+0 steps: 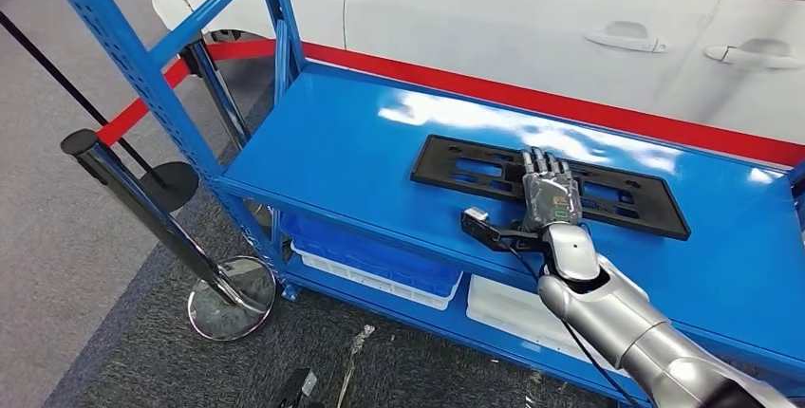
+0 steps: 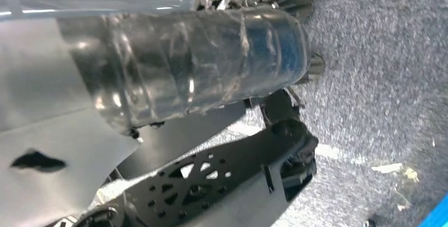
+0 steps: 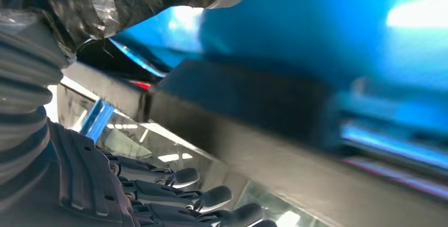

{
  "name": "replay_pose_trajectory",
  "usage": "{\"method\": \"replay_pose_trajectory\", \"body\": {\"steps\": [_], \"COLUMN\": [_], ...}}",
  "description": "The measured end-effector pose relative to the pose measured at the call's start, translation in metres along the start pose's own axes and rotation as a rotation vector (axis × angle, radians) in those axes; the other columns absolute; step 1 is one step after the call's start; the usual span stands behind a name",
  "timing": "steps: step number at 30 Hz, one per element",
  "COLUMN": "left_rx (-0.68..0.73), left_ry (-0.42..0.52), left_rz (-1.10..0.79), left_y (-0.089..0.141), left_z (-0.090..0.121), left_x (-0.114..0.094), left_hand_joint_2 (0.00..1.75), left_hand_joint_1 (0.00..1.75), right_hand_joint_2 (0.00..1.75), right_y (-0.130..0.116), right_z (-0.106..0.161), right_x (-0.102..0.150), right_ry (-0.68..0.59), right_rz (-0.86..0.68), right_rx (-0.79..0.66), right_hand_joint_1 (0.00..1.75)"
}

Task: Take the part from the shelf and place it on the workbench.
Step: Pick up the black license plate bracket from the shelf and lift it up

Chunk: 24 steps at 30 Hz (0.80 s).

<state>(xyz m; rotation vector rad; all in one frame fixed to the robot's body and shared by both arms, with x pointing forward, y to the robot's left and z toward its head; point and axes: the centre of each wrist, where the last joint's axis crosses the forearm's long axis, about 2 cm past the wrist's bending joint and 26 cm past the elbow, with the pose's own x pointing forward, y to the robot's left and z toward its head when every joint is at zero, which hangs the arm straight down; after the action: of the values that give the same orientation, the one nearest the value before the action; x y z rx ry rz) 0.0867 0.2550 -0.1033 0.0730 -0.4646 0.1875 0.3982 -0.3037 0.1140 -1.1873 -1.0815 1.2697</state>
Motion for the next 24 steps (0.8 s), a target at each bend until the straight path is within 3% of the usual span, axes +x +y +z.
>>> {"method": "replay_pose_trajectory", "body": {"steps": [2, 3, 5, 6, 7, 18, 22, 24], "left_rx": [0.001, 0.001, 0.001, 0.002, 0.003, 0.001, -0.008, -0.01], "left_ry": [-0.001, -0.001, 0.002, 0.005, 0.007, 0.01, 0.005, -0.004], "left_rz": [0.0, 0.0, -0.001, -0.001, -0.001, -0.004, -0.002, -0.001], "left_y": [0.0, 0.0, 0.0, 0.0, 0.001, 0.002, 0.001, 0.001], "left_z": [0.0, 0.0, 0.0, 0.0, 0.001, 0.001, 0.001, 0.001], "left_x": [0.001, 0.001, 0.0, -0.002, -0.003, -0.005, -0.005, -0.005], "left_hand_joint_2": [0.0, 0.0, 0.0, 0.0, 0.0, 0.0, 1.75, 1.75], "left_hand_joint_1": [0.0, 0.0, 0.0, 0.0, 0.0, 0.0, 0.0, 0.0], "right_hand_joint_2": [1.75, 1.75, 1.75, 1.75, 1.75, 1.75, 1.75, 1.75], "right_y": [0.002, 0.003, 0.008, 0.011, 0.013, 0.015, 0.015, 0.015], "right_z": [0.001, 0.001, 0.004, 0.005, 0.006, 0.006, 0.005, 0.005], "right_x": [-0.002, -0.003, -0.005, -0.006, -0.006, -0.007, -0.007, -0.007], "right_ry": [-0.002, -0.002, -0.002, -0.004, -0.007, -0.04, -0.048, -0.051], "right_rz": [-0.005, -0.008, -0.014, -0.017, -0.02, -0.044, -0.025, -0.002], "right_rx": [0.009, 0.014, 0.032, 0.042, 0.05, 0.08, 0.083, 0.087], "right_hand_joint_1": [0.08, 0.41, 1.29, 1.64, 1.75, 1.75, 1.75, 1.75]}}
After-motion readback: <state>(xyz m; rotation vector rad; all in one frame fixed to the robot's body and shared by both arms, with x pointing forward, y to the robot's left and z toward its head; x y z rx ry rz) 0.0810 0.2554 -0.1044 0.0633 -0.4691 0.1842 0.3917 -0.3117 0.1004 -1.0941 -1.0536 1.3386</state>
